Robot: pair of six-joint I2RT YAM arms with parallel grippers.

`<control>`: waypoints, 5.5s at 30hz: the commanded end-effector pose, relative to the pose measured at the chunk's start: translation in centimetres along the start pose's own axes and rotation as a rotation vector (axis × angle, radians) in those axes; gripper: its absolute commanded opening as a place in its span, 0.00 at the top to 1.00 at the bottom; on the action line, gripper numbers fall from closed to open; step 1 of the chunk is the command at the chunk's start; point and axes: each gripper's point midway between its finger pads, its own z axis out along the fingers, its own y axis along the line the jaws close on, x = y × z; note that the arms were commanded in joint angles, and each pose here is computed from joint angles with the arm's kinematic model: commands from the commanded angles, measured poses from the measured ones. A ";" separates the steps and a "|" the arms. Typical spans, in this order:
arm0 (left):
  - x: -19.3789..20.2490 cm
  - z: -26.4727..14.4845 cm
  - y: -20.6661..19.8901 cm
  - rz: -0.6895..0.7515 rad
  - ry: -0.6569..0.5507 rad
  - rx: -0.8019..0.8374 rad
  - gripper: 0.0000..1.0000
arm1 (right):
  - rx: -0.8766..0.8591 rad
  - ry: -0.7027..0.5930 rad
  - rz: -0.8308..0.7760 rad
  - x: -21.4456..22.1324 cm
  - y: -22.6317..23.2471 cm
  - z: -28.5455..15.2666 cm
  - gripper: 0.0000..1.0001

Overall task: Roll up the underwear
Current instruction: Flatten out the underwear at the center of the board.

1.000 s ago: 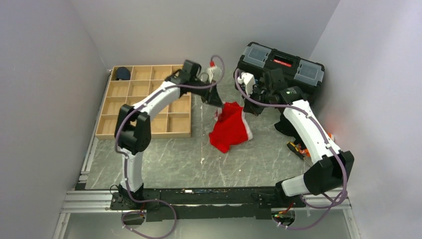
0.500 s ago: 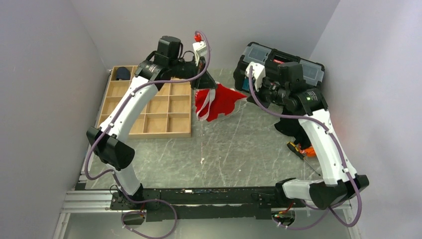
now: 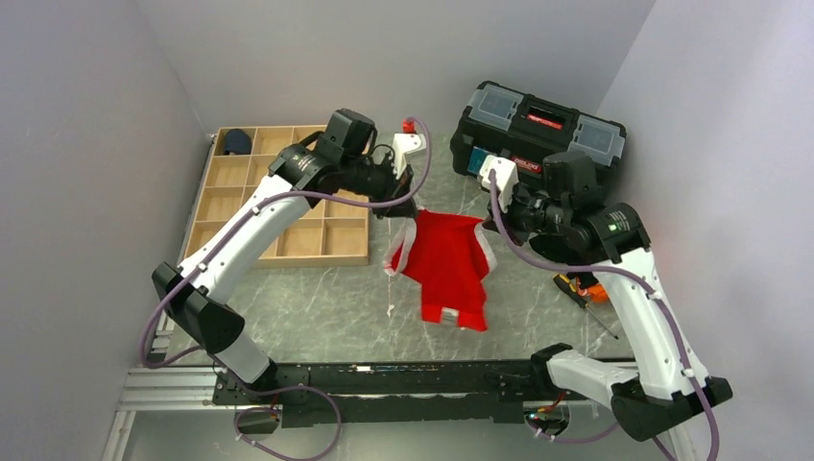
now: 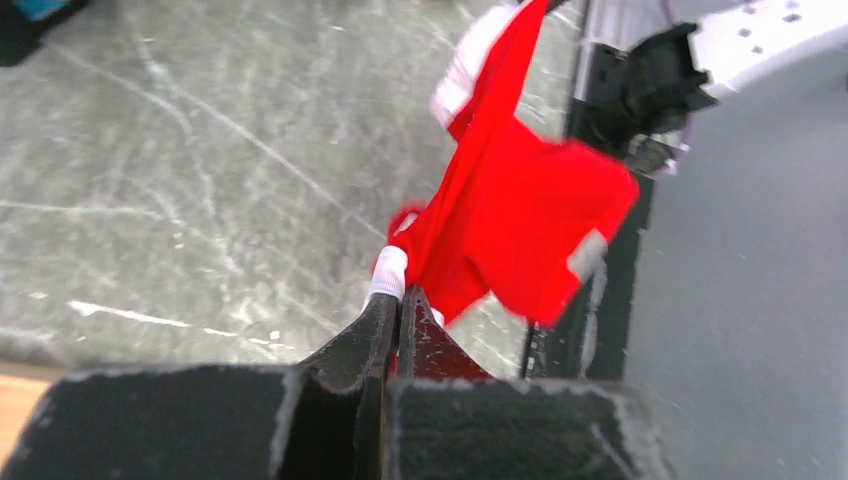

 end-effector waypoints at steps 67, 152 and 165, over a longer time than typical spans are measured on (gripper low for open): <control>15.6 -16.4 16.3 -0.495 -0.177 -0.530 0.01 | -0.097 0.320 0.158 8.6 -6.8 35.6 0.71; 19.4 21.3 -1.1 0.643 0.479 -0.185 0.43 | -0.224 0.428 0.690 23.6 -2.5 8.0 0.30; 17.8 17.3 0.9 0.293 0.437 -0.057 1.00 | -0.350 0.344 0.623 22.5 -0.7 8.0 0.22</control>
